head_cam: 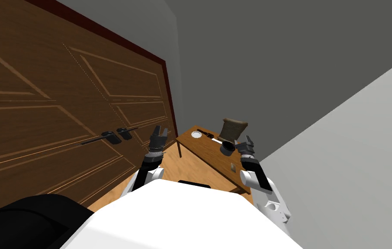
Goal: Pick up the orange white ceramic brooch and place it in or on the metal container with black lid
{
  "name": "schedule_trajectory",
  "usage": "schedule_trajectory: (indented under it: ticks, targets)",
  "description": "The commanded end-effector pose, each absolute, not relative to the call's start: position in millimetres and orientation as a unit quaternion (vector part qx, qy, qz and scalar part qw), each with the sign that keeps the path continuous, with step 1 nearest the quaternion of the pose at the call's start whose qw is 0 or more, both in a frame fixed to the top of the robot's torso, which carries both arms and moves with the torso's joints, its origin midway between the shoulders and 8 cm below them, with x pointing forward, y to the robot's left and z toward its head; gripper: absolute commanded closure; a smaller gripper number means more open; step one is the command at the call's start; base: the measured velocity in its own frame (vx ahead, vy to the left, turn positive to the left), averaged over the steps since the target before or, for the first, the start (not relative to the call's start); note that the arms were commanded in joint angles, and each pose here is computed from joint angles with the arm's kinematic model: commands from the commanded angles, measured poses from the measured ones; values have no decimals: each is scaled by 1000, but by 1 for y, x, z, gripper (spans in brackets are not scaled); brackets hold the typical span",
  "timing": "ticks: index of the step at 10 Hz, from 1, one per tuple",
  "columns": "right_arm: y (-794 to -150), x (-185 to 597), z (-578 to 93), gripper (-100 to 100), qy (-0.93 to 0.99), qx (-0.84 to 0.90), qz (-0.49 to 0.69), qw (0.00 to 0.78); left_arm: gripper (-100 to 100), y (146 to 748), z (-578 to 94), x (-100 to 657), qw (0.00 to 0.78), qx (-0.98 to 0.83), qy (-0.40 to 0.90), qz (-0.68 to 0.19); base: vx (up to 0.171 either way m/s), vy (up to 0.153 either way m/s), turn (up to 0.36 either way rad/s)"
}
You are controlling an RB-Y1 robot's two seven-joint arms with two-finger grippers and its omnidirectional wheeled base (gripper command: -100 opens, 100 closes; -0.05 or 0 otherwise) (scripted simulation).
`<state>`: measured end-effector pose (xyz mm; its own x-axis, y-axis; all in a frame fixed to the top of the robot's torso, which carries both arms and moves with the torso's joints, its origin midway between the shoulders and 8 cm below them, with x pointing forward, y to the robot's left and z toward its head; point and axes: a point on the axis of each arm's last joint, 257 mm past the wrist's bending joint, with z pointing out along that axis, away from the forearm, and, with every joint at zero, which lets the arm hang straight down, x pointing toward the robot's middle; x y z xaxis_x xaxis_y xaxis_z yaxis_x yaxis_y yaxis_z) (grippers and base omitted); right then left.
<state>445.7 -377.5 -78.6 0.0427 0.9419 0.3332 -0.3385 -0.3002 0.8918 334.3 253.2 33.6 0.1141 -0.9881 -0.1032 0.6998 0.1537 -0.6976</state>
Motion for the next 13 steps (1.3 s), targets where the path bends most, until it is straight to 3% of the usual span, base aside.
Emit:
schedule_trajectory:
  ticks: [1,13]
  targets:
    - [-405,452,-96,-100,286,543,609,502,0,253,34,334,703,-251,287,-600,-48,-11,147]
    - [-561,443,-210,-100,142,749,497,414,0,253,34,334,703,-251,288,-600,-37,-11,129]
